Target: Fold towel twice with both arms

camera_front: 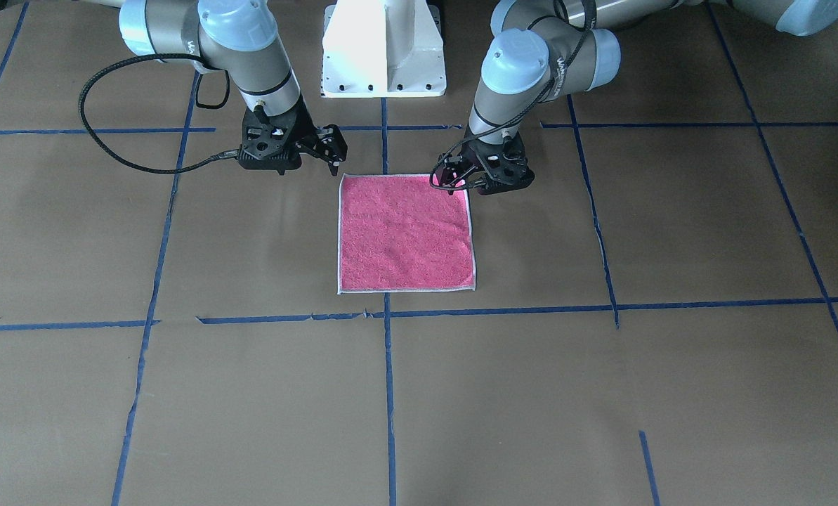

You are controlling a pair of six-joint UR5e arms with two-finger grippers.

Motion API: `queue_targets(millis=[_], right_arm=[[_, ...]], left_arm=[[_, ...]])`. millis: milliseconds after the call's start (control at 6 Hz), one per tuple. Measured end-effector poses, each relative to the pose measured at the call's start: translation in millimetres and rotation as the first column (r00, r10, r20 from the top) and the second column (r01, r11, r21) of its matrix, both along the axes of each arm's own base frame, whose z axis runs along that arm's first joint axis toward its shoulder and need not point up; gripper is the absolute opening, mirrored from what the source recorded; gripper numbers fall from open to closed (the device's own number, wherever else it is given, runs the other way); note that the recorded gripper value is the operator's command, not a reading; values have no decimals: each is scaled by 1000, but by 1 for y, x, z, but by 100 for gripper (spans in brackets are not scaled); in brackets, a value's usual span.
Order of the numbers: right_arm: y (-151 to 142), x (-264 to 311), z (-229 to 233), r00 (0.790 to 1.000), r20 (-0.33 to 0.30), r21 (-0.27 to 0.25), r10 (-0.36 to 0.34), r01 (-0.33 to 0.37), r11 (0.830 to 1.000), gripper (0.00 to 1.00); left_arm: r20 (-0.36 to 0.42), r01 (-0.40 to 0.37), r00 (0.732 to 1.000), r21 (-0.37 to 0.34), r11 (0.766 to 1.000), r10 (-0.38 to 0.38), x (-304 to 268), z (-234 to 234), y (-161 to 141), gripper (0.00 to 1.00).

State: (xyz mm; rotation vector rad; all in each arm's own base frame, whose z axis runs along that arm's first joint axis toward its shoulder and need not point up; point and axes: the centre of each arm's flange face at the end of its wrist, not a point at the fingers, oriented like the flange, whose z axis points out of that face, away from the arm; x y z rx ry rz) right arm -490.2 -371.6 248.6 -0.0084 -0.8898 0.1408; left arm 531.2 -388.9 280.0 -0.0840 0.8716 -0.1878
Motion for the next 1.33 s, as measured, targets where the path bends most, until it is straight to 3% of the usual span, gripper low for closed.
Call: queue_targets(millis=[667, 1333], right_arm=[[2, -1, 1, 1000, -1, -1, -3, 3, 1000, 100], [2, -1, 3, 1000, -5, -2, -3, 3, 1000, 100]], left_arm=[[-34, -11, 999, 15, 1000, 11, 0, -7, 9, 54], [-29, -25, 999, 6, 1000, 25, 4, -5, 15, 42]])
